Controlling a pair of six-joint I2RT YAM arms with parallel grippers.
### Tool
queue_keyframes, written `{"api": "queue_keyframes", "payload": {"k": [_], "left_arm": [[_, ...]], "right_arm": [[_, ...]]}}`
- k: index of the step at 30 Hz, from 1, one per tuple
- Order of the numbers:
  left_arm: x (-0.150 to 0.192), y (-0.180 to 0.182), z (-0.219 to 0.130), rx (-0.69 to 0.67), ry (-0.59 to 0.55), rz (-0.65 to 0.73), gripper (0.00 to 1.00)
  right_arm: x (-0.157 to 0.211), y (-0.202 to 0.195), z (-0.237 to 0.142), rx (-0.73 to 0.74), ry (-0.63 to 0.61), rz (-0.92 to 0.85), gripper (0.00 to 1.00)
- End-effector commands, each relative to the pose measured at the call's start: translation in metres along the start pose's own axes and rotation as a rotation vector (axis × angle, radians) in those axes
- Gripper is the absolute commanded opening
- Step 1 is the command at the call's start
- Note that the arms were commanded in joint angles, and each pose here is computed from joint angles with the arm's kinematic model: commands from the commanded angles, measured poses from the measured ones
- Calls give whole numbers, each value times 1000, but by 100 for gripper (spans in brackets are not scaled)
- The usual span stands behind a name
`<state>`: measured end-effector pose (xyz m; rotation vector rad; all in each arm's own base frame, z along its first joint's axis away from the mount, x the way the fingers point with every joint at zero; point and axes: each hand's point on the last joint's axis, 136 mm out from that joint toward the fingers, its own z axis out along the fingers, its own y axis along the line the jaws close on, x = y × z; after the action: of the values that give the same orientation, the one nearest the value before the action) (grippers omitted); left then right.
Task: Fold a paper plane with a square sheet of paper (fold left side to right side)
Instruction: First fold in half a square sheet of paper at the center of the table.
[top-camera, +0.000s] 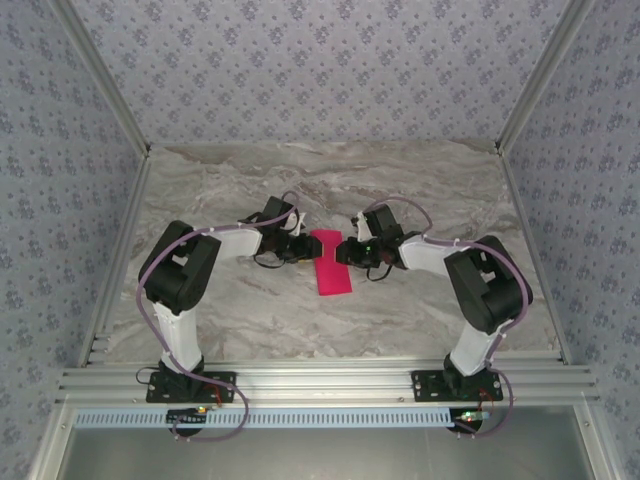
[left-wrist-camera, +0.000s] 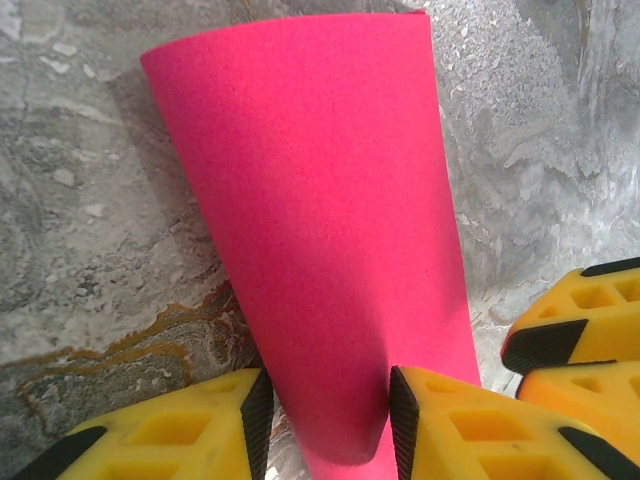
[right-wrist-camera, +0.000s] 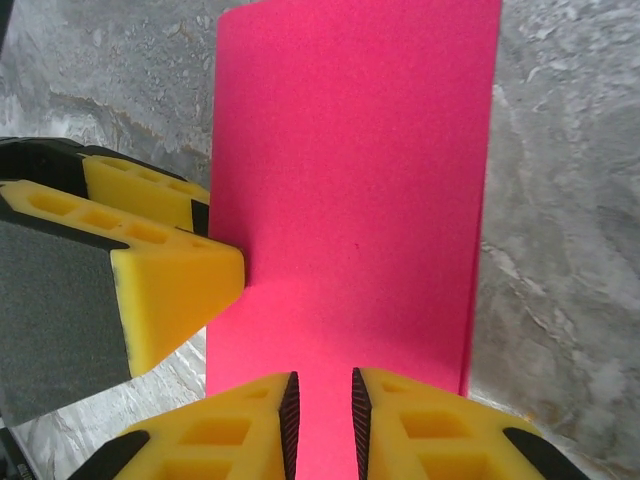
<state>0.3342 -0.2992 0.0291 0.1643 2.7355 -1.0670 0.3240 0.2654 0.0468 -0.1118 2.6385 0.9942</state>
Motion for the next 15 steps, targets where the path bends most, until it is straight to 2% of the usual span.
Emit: {"api": "queue_keyframes", "payload": {"k": [1,15], "left_arm": [[17,27,20,-90,46,-12,38],[19,28,21,-90,51,-14,38]], "right_arm": [[-1,3,8,-2,21,12,25],[6,-15,15,74,53,28,25]]}}
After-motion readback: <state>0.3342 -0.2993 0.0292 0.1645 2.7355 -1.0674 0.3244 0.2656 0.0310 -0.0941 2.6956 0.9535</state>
